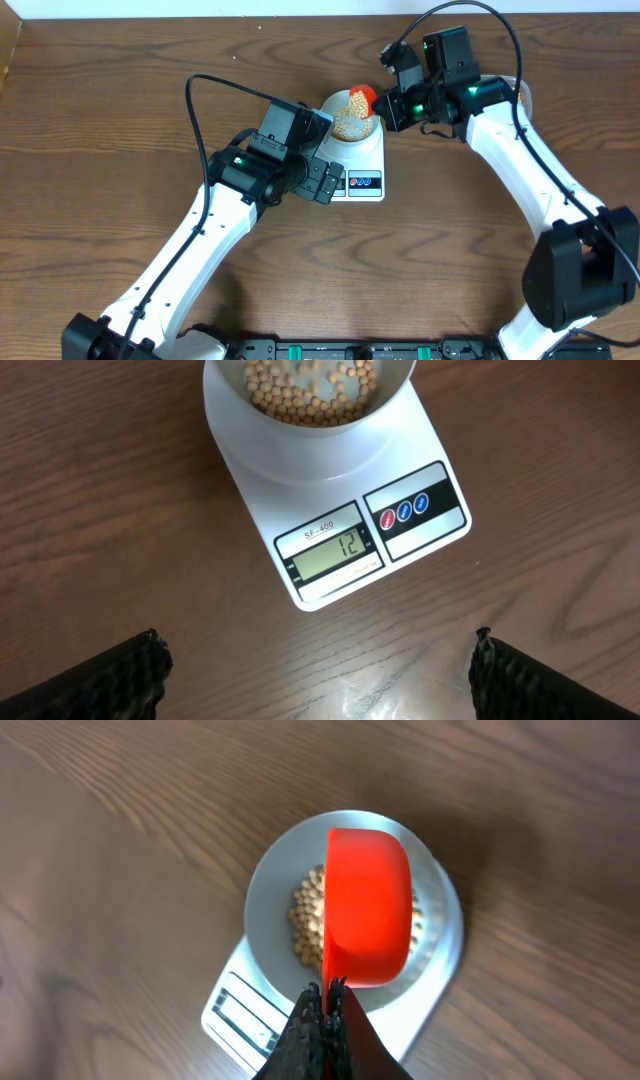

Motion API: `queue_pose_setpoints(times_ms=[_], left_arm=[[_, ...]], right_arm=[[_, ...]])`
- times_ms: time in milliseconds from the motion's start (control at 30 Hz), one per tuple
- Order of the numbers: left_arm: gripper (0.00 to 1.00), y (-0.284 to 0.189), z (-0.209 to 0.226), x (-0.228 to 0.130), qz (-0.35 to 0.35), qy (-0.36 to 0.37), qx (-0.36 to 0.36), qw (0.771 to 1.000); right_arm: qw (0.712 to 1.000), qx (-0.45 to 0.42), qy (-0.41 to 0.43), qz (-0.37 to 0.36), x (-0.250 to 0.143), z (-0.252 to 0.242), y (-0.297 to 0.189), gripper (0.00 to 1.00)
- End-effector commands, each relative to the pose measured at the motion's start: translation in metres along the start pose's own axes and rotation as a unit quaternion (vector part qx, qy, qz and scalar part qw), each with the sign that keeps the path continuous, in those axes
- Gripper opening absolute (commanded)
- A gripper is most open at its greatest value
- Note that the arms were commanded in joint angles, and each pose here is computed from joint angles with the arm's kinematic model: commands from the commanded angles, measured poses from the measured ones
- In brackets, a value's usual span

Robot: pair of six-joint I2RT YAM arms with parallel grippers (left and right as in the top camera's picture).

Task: Scoop item into bowl and weigh 50g on scale
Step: 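Tip the scoop to pour soybeans into the grey bowl, then move the scoop back to the soybean tub with the right gripper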

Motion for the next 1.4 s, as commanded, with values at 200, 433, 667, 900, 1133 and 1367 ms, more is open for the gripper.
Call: queue_pose_setpoints(times_ms=[200,433,667,900,1133,1367], left_arm=[[0.98,-0.001,0.000,-0.001,0.001,0.000,-0.001,1.000],[0.98,-0.001,0.000,-0.001,0.001,0.000,-0.001,1.000],[0.98,-0.001,0.000,-0.001,0.001,0.000,-0.001,1.000],[0.98,-0.001,0.000,-0.001,0.001,0.000,-0.001,1.000],[0.98,-0.001,0.000,-0.001,0.001,0.000,-0.001,1.000],[0.98,-0.001,0.000,-0.001,0.001,0.000,-0.001,1.000]], right_arm=[[0.991,-0.095,-0.093,0.018,0.004,0.010,-0.009,0.01],[0.981,-0.147,-0.124,0.037,0.003,0.018,-0.005,0.02],[0.972,-0.181,-0.143,0.047,0.003,0.026,-0.003,0.01],[0.974,-0.178,-0.131,0.042,0.004,0.027,-0.003,0.01],[0.988,-0.115,-0.101,0.016,0.011,0.034,-0.007,0.01],[0.995,-0.077,-0.055,-0.022,0.021,0.019,-0.032,0.01]])
Point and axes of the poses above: each gripper's point midway between its finger pads, its own y axis out along the fingers, its own z axis along the line the jaws close on, x = y × z, the point moved 3 cm from there along -y, back along the fingers, and after that the axes turned 8 degrees about -y, right-handed, at the moved point
